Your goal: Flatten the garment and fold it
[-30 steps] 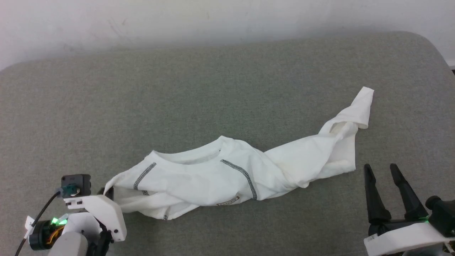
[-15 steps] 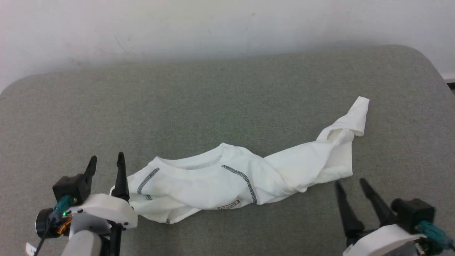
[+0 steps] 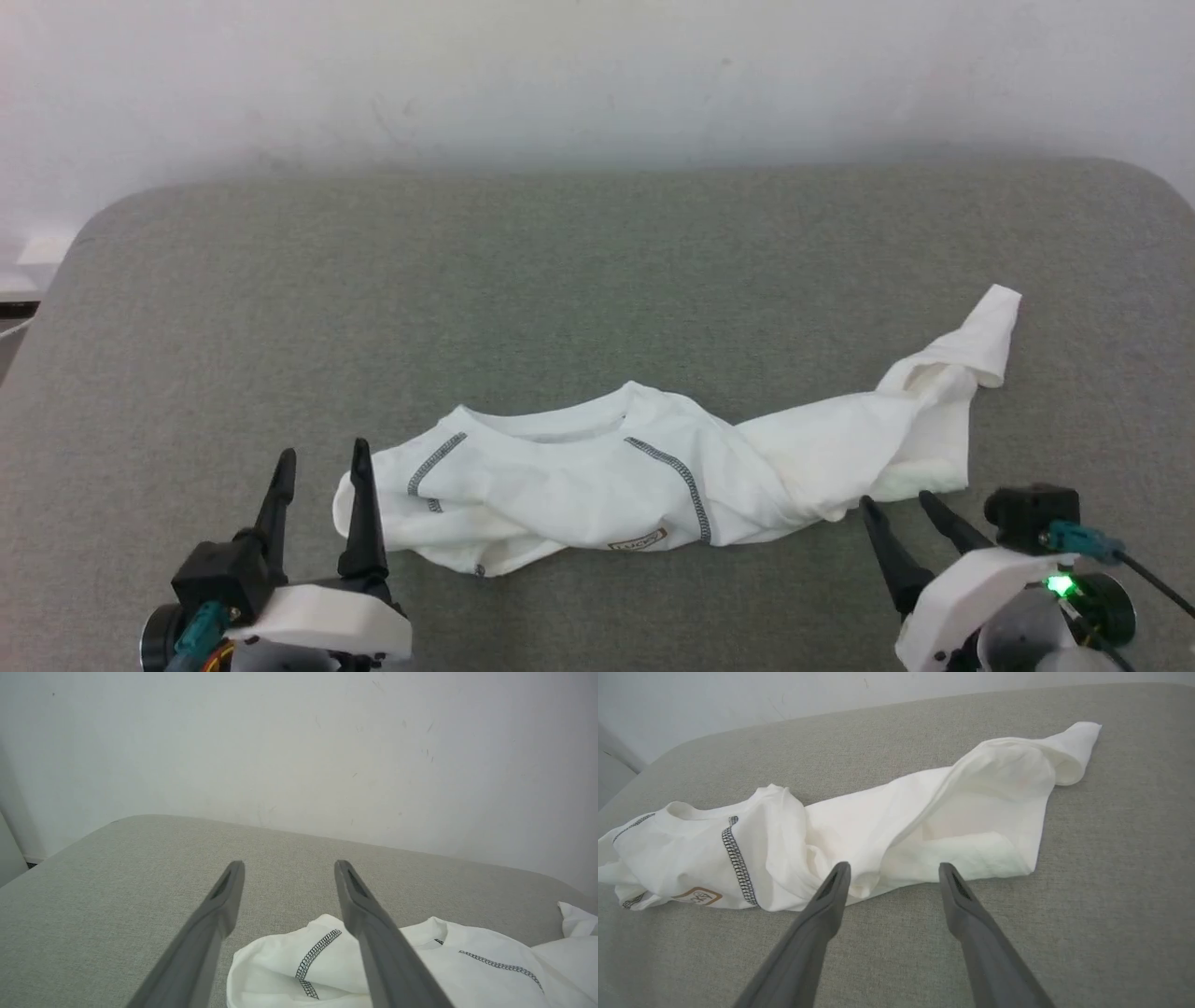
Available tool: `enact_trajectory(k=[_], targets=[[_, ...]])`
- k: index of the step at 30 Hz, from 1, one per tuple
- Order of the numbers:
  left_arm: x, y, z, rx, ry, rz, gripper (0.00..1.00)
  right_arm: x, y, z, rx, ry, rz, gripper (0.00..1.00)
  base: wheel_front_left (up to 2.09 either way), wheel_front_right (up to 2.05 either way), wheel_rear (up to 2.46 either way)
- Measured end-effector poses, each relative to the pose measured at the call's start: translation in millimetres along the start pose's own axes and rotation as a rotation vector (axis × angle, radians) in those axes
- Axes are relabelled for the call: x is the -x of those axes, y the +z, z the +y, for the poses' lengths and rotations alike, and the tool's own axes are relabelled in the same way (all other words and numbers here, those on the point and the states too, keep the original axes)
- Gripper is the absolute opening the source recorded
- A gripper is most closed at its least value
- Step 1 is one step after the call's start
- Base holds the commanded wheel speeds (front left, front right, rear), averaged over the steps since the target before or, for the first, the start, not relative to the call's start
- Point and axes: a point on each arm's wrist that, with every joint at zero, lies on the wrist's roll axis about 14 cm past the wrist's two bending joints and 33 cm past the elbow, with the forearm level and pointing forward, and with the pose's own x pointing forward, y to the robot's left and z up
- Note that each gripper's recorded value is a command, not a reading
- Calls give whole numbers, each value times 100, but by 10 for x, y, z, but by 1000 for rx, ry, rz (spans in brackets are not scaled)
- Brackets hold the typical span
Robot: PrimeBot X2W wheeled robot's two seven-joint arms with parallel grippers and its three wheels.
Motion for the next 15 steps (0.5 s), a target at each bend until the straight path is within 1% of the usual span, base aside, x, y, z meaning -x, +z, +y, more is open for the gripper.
enact_trajectory(k=[6,7,8,11,13,15], targets=[[60,37,32,4,18,-15,100,-263,-61,145,-17,66,81,100,0,0,0],[63,37,32,4,17,-16,100,-300,-70,168,-13,76,94,36,0,0,0],[66,35,38,2,20,-16,100,-333,-76,181,-14,83,105,0,0,0,0],[71,32,49,-8,21,-16,100,-406,-76,178,-10,93,132,0,0,0,0],[72,26,58,-9,25,-15,100,-453,22,156,0,95,112,0,0,0,0],[65,21,53,-10,24,-14,100,-509,205,118,11,93,64,0,0,0,0]])
